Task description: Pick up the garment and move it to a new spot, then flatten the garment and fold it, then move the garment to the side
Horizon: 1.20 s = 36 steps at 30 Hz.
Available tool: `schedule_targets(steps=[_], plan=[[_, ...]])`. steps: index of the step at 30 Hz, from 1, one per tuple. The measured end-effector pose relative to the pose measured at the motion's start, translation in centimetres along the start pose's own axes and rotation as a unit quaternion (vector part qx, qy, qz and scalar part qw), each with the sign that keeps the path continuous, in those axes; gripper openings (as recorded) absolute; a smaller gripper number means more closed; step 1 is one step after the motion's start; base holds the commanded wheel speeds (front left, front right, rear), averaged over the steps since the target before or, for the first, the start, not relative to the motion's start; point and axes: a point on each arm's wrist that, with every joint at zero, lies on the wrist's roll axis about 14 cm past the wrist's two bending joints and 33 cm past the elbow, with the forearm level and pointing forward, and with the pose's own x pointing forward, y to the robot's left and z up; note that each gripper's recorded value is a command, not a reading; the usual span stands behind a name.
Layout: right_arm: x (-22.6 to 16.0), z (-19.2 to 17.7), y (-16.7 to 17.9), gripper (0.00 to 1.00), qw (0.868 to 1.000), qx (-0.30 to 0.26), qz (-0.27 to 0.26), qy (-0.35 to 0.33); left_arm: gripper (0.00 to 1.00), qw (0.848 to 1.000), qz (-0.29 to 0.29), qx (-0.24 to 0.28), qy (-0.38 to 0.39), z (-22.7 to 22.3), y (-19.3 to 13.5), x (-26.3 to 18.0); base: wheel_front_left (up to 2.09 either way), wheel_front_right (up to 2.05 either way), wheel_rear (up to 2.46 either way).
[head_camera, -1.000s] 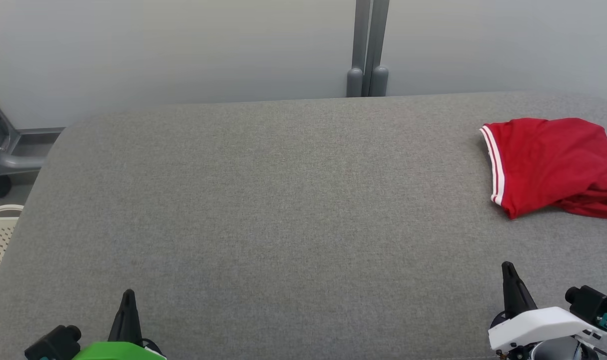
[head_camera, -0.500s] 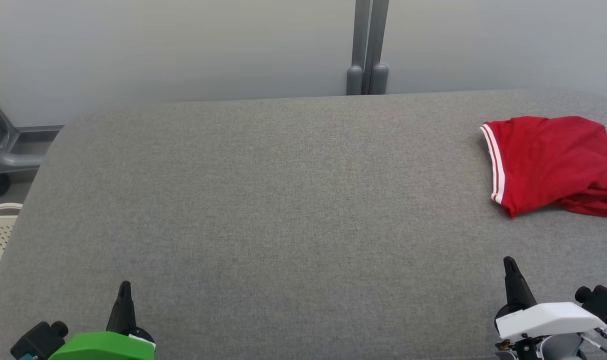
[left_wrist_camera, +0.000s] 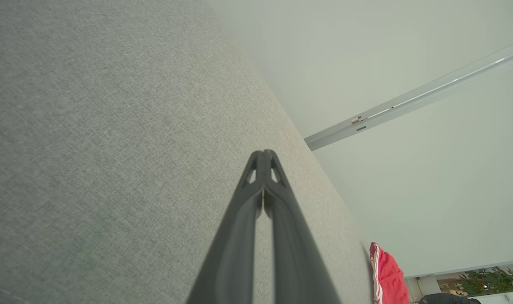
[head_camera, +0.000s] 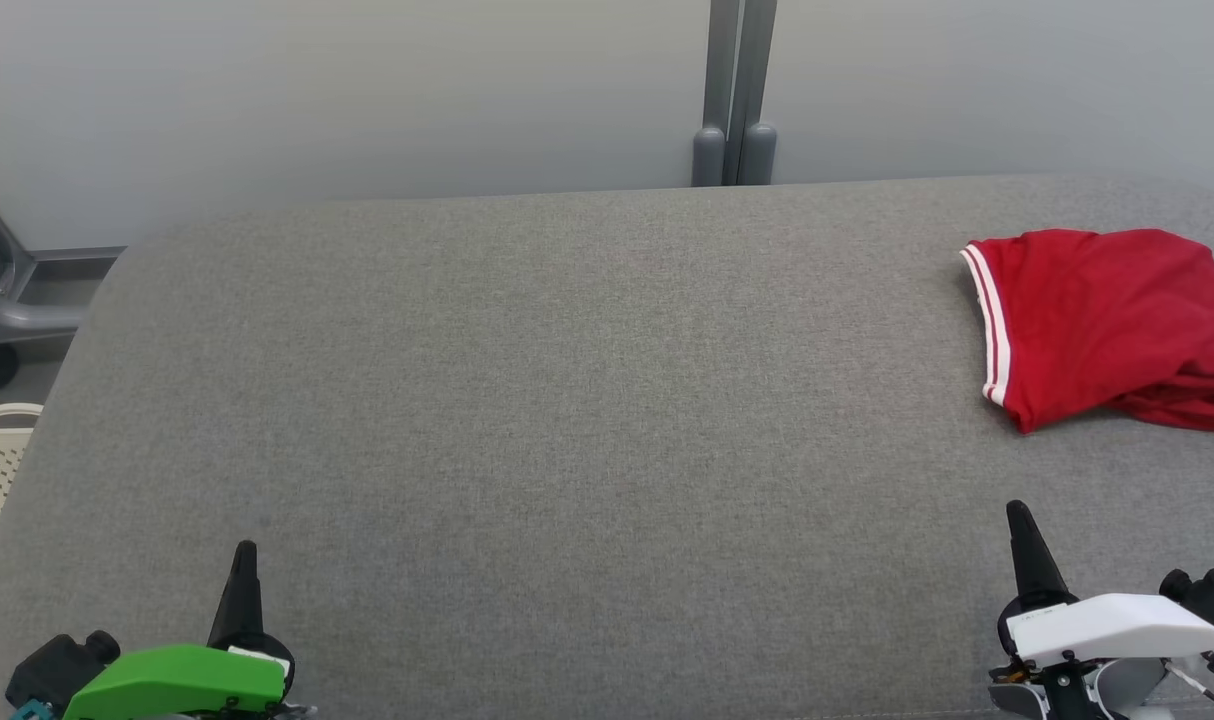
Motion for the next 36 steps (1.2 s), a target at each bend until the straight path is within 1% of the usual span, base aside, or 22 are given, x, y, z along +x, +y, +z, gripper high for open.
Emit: schedule_targets(steps=[13,23,36], plan=[[0.3,0.2,0.5,0.00,0.997,0.071,0.006,0.001,0.00,0.998,-0.013,-0.066,0.003,0.4,-0.7,0.5,0.00,0.00,0.00],[0.5,0.4,1.0,0.00,0.993,0.114,0.012,0.001,0.00,0.994,-0.023,-0.105,0.005,0.7,-1.2,0.8,0.00,0.00,0.00],[0.7,0.6,1.5,0.00,0.984,0.175,0.019,0.003,0.00,0.986,-0.039,-0.163,0.006,1.2,-1.9,1.2,0.00,0.00,0.00]])
